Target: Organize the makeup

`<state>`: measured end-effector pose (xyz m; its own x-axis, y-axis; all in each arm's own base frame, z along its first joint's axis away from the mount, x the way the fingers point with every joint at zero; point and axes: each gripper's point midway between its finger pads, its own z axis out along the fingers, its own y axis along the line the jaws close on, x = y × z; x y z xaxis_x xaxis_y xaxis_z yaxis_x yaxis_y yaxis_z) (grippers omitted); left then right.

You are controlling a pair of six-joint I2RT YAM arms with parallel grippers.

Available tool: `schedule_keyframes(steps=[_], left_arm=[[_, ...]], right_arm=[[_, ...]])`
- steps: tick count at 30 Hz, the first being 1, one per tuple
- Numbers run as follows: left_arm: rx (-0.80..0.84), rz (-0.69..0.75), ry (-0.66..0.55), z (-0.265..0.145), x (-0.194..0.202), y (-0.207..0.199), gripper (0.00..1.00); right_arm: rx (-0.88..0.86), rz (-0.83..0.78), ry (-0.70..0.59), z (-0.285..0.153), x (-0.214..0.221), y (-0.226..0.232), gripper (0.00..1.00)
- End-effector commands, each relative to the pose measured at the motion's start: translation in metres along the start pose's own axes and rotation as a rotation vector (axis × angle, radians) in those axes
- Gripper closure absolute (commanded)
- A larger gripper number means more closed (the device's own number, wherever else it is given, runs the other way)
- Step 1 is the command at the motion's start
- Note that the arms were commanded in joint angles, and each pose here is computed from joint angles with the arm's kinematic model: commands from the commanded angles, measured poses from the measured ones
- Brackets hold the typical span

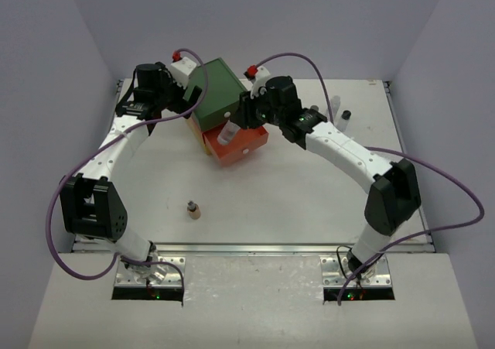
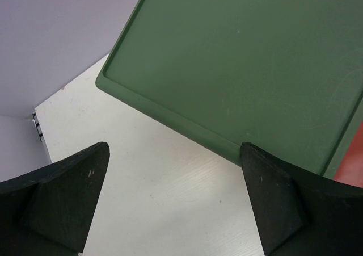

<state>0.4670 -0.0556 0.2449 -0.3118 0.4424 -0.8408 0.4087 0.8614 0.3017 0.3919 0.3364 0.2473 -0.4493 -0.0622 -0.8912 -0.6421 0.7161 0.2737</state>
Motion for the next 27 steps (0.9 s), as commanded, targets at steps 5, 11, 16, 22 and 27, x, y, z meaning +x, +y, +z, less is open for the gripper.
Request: schedule_keyframes(steps=[5, 11, 16, 22, 27], left_arm=[[0.004, -0.003, 0.040, 0.009, 0.012, -0.004, 0.00], [0.011, -0.008, 0.046, 0.013, 0.015, -0.005, 0.00], [0.013, -0.010, 0.046, 0.014, 0.015, -0.005, 0.00], [0.011, -0.009, 0.051, 0.015, 0.017, -0.005, 0.00], [0.004, -0.003, 0.049, 0.015, 0.017, -0.003, 0.00]], right_arm=[[-0.125, 0.103, -0.064, 0.035, 0.001, 0.021, 1.00], [-0.121, 0.145, 0.011, 0.054, 0.033, 0.014, 1.00], [-0.068, 0.166, 0.045, 0.058, 0.054, -0.003, 1.00], [0.014, 0.204, 0.081, 0.054, 0.071, -0.031, 0.94], [0.095, 0.173, 0.114, 0.052, 0.072, -0.051, 0.66]])
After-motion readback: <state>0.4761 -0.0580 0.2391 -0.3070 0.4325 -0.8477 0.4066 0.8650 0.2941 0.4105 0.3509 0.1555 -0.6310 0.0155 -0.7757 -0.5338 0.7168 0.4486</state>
